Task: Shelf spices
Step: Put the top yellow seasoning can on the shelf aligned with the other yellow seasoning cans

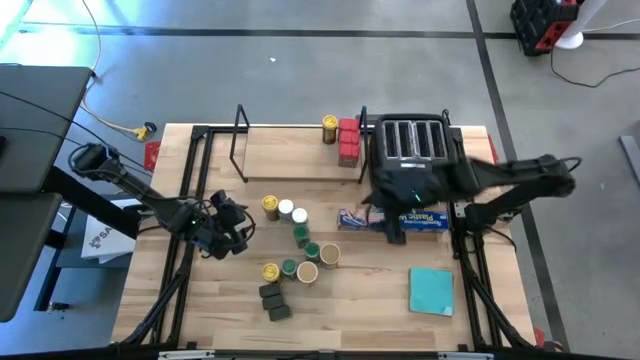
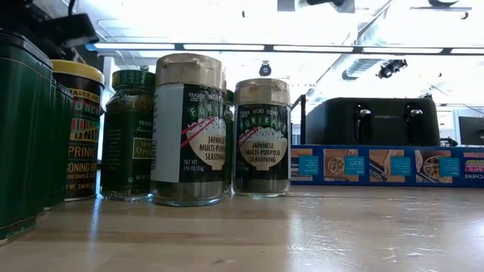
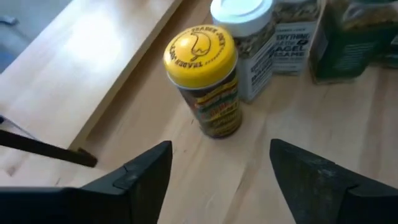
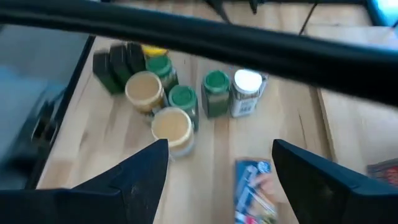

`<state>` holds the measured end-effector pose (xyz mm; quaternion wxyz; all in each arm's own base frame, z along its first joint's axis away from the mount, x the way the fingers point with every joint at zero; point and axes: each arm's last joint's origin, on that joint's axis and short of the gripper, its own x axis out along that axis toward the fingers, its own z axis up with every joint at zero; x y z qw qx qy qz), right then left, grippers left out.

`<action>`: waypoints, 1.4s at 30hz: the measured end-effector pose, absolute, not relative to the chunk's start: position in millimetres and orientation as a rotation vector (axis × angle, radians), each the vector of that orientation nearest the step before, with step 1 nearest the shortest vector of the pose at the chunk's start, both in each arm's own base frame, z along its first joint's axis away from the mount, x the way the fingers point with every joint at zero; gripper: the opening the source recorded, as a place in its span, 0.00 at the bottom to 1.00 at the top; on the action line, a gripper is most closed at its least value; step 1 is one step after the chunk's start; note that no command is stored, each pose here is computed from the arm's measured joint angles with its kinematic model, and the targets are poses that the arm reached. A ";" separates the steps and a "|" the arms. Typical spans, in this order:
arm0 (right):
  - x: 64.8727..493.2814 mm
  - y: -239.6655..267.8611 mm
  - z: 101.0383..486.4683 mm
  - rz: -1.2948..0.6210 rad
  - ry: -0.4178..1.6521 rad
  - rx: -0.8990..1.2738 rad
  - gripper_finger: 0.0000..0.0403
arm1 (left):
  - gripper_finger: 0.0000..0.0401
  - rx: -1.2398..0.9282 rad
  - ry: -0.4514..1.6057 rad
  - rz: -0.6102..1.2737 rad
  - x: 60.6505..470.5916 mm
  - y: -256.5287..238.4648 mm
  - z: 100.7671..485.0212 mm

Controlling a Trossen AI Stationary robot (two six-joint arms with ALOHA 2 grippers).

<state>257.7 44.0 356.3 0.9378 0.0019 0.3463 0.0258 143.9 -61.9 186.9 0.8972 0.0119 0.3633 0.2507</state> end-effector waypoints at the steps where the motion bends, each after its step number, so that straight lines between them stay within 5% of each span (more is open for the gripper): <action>1: 254.2 50.1 347.0 0.028 0.672 0.031 0.70 | 0.67 0.020 0.755 0.518 145.3 -60.7 186.4; 14: 228.9 88.4 238.2 -0.060 0.585 0.378 0.70 | 0.73 0.079 0.807 0.407 163.6 -24.1 160.1; 42: 231.9 86.9 245.0 -0.085 0.530 0.313 0.70 | 0.72 0.088 0.697 0.258 189.1 0.4 158.1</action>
